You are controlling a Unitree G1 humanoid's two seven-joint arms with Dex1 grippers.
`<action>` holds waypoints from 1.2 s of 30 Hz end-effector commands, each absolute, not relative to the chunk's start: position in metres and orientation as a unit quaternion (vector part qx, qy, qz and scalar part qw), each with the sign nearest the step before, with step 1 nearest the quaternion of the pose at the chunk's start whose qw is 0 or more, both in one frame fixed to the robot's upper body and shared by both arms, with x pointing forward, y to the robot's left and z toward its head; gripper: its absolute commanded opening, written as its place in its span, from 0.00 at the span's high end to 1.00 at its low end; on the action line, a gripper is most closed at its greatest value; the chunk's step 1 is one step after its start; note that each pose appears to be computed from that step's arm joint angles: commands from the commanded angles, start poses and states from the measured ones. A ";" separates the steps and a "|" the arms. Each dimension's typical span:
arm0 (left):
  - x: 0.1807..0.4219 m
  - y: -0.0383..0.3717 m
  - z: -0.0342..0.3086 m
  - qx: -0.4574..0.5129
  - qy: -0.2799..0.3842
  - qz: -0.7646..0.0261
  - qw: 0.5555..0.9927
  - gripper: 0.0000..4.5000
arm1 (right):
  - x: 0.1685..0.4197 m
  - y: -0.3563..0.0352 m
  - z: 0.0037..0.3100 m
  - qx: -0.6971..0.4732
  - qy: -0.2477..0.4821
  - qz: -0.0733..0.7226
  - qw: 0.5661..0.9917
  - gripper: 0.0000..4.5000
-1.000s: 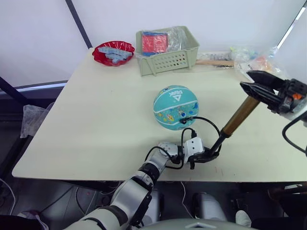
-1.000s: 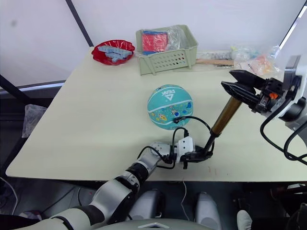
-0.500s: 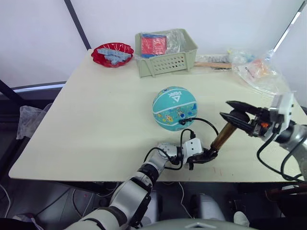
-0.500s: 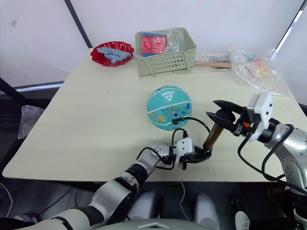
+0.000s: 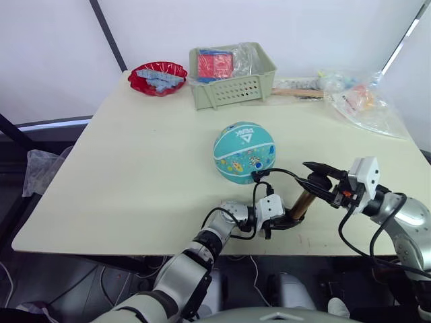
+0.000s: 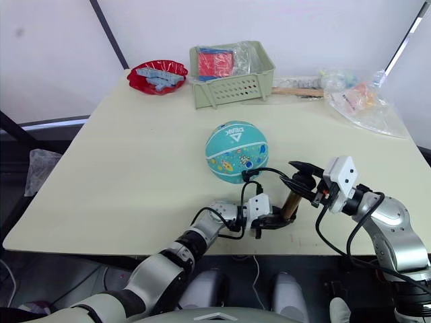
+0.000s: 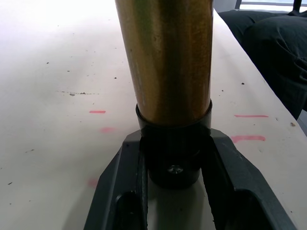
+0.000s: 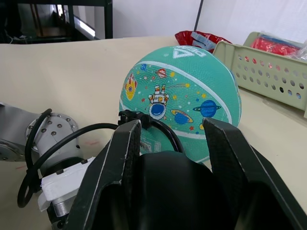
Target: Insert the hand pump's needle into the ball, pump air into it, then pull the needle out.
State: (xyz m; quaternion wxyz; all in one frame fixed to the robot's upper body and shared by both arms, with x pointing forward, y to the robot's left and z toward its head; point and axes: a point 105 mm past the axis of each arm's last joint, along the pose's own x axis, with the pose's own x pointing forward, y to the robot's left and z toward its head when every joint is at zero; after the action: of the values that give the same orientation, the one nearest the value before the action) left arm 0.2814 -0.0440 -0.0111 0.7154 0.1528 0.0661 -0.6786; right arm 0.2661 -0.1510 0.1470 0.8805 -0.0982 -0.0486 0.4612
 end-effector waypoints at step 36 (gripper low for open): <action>0.255 -0.027 -0.053 0.168 0.154 -0.698 0.679 0.77 | 0.257 -0.176 0.204 -0.131 -0.055 0.460 0.877 0.66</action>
State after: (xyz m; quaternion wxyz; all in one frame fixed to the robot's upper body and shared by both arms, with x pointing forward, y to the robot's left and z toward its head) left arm 0.2802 -0.0461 -0.0092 0.7119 0.1525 0.0606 -0.6828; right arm 0.2533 -0.1755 0.2291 0.8721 -0.1197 -0.1031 0.4632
